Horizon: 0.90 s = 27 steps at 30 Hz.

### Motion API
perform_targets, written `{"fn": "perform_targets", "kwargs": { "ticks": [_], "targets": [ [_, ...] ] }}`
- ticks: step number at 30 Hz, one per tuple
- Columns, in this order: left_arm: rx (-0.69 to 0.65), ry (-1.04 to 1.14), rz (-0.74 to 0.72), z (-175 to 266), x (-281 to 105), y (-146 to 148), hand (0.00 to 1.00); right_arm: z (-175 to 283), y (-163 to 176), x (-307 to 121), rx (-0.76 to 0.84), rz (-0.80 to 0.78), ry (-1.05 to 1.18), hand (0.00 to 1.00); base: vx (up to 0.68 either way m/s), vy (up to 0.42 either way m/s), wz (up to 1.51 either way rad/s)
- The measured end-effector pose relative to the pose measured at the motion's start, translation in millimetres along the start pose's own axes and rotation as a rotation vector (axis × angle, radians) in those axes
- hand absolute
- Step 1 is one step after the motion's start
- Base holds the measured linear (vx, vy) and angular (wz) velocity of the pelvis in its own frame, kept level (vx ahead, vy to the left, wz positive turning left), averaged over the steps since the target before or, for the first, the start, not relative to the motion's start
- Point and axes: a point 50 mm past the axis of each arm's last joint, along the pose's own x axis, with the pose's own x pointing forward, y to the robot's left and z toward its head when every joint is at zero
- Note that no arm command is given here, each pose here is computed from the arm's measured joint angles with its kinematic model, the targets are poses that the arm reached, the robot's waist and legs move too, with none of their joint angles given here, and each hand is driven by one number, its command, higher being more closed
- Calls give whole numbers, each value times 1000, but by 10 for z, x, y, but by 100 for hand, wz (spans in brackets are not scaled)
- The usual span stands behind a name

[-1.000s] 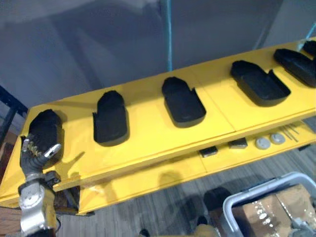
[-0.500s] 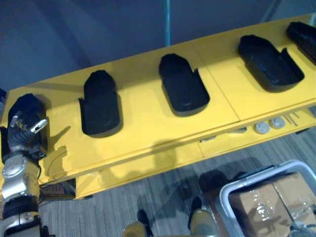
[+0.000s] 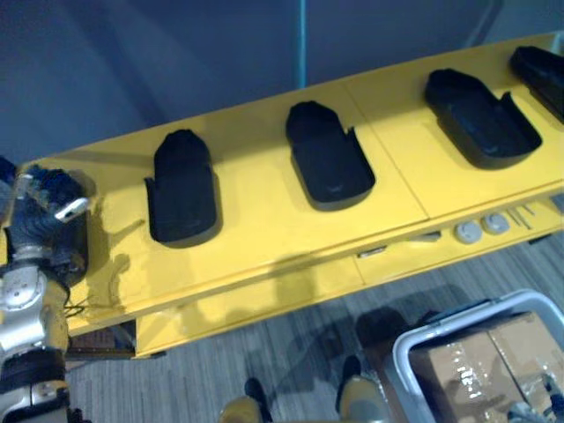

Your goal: Walk over and take plastic housings, then place them on the shelf

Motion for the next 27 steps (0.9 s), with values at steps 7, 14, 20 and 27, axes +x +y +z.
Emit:
{"fn": "perform_targets", "kwargs": {
  "ticks": [7, 14, 20, 27],
  "targets": [
    [22, 240, 5, -349, -64, 50, 0, -43, -16, -22, -27, 37, 2, 0, 8, 2, -4],
    [45, 388, 34, -545, -114, 88, 0, -71, -13, -50, -47, 56, 1, 0, 10, 4, 0],
    [48, 438, 94, -612, -127, 137, 0, -88, -35, -52, -54, 55, 3, 0, -37, -1, 2],
    [48, 435, 119, -602, -106, 143, 0, -123, -36, -83, -58, 59, 15, 0, 0, 0, 0]
  ]
}}
